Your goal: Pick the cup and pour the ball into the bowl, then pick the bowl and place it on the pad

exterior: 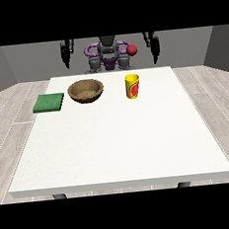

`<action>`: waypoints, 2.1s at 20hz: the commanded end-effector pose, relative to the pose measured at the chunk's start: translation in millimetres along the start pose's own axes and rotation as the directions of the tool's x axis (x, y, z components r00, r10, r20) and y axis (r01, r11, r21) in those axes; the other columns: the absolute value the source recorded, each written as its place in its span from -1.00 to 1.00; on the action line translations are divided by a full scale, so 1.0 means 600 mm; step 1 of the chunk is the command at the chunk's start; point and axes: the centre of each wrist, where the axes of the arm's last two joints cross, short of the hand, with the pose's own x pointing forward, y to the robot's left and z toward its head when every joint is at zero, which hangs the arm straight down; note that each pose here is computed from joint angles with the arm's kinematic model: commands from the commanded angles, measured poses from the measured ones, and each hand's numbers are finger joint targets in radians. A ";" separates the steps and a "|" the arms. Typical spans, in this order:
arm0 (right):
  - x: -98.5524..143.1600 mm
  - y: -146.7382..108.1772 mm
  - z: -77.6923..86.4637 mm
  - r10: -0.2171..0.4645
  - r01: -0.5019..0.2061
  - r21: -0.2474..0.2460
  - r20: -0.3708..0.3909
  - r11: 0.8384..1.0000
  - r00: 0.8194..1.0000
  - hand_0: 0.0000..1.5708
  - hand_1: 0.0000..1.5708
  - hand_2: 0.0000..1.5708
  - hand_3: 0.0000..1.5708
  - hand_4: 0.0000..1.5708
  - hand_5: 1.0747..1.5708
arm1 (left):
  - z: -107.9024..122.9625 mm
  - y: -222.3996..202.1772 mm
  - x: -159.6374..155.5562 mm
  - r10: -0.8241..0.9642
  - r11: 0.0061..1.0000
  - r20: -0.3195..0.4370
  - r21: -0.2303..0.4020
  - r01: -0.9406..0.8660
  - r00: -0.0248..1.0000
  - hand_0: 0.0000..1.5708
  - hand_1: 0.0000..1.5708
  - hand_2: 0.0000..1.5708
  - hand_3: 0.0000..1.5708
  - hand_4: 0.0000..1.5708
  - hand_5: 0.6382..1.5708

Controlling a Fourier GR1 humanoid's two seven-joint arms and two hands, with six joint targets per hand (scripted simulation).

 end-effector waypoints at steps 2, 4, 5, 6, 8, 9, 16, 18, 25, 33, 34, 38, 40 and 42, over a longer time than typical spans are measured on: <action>0.031 -0.010 -0.003 0.016 -0.016 0.000 0.020 1.000 1.000 -1.00 -1.00 -1.00 -1.00 -0.22 0.95 | 0.000 0.015 0.031 -0.024 1.000 0.019 0.006 0.024 1.000 -1.00 -1.00 -1.00 -1.00 -1.00 0.92; 0.040 -0.014 -0.003 0.017 -0.017 -0.005 0.014 1.000 1.000 -1.00 -1.00 -1.00 -1.00 -0.22 0.95 | 0.001 0.021 0.040 -0.032 0.999 0.011 0.013 0.032 0.999 -1.00 -1.00 -1.00 -1.00 -1.00 0.92; 0.045 -0.016 -0.003 0.015 -0.015 -0.009 0.010 1.000 1.000 -1.00 -1.00 -1.00 -1.00 -0.22 0.95 | 0.002 0.023 0.043 -0.030 0.999 0.003 0.016 0.030 1.000 -1.00 -1.00 -1.00 -1.00 -1.00 0.92; 0.050 -0.020 -0.004 0.019 -0.019 -0.013 0.006 1.000 1.000 -1.00 -1.00 -1.00 -1.00 -0.22 0.95 | 0.003 0.026 0.045 -0.033 0.999 -0.013 0.020 0.033 0.999 -1.00 -1.00 -1.00 -1.00 -1.00 0.92; 0.015 -0.076 0.021 -0.104 0.085 -0.132 -0.145 0.988 0.984 -1.00 -1.00 -1.00 -1.00 -0.23 0.96 | 0.013 -0.096 0.074 0.250 0.965 -0.110 -0.049 -0.256 0.962 -1.00 -1.00 -1.00 -1.00 -1.00 0.93; 0.022 -0.075 0.017 -0.118 0.101 -0.118 -0.141 0.988 0.983 -1.00 -1.00 -1.00 -1.00 -0.22 0.96 | 0.014 -0.117 0.082 0.269 0.961 -0.134 -0.025 -0.275 0.954 -1.00 -1.00 -1.00 -1.00 -1.00 0.92; 0.066 -0.113 0.026 -0.131 0.124 -0.122 -0.055 0.985 0.990 -1.00 -1.00 -1.00 -1.00 -0.32 0.96 | 0.031 -0.151 0.163 0.265 0.964 0.003 0.021 -0.265 0.964 -1.00 -1.00 -1.00 -1.00 -1.00 0.93; 0.067 -0.073 0.016 -0.121 0.121 -0.146 0.010 0.982 0.993 -1.00 -1.00 -1.00 -1.00 -0.34 0.96 | 0.018 -0.123 0.162 0.254 0.967 0.047 0.017 -0.255 0.966 -1.00 -1.00 -1.00 -1.00 -1.00 0.91; 0.076 -0.108 -0.013 -0.110 0.123 -0.105 0.124 0.987 0.986 -1.00 -1.00 -1.00 -1.00 -0.61 0.98 | -0.031 -0.133 0.144 0.165 0.982 0.216 0.053 -0.181 0.962 -1.00 -1.00 -1.00 -1.00 -1.00 0.87; 0.062 -0.143 -0.053 -0.083 0.109 -0.103 0.233 0.989 0.969 -1.00 -1.00 -1.00 -1.00 -0.79 1.00 | -0.084 -0.101 0.112 0.092 0.991 0.344 0.063 -0.121 0.934 -1.00 -1.00 -1.00 -1.00 -1.00 0.78; 0.105 -0.139 -0.063 -0.072 0.098 -0.086 0.262 0.991 0.962 -1.00 -1.00 -1.00 -1.00 -0.77 1.00 | -0.094 -0.076 0.091 0.080 0.991 0.379 0.073 -0.116 0.922 -1.00 -1.00 -1.00 -1.00 -1.00 0.77; 0.063 -0.142 -0.070 -0.053 0.088 -0.130 0.251 0.988 0.967 -1.00 -1.00 -1.00 -1.00 -0.77 1.00 | -0.091 -0.095 0.039 0.098 0.990 0.338 0.065 -0.127 0.936 -1.00 -1.00 -1.00 -1.00 -1.00 0.77; 0.074 -0.128 -0.079 -0.071 0.101 -0.103 0.261 0.990 0.963 -1.00 -1.00 -1.00 -1.00 -0.74 1.00 | -0.099 -0.100 0.009 0.054 0.991 0.357 0.097 -0.095 0.933 -1.00 -1.00 -1.00 -1.00 -1.00 0.78; 0.092 -0.123 -0.089 -0.056 0.086 -0.099 0.269 0.991 0.961 -1.00 -1.00 -1.00 -1.00 -0.76 1.00 | -0.120 -0.109 -0.008 0.062 0.989 0.349 0.108 -0.105 0.935 -1.00 -1.00 -1.00 -1.00 -1.00 0.82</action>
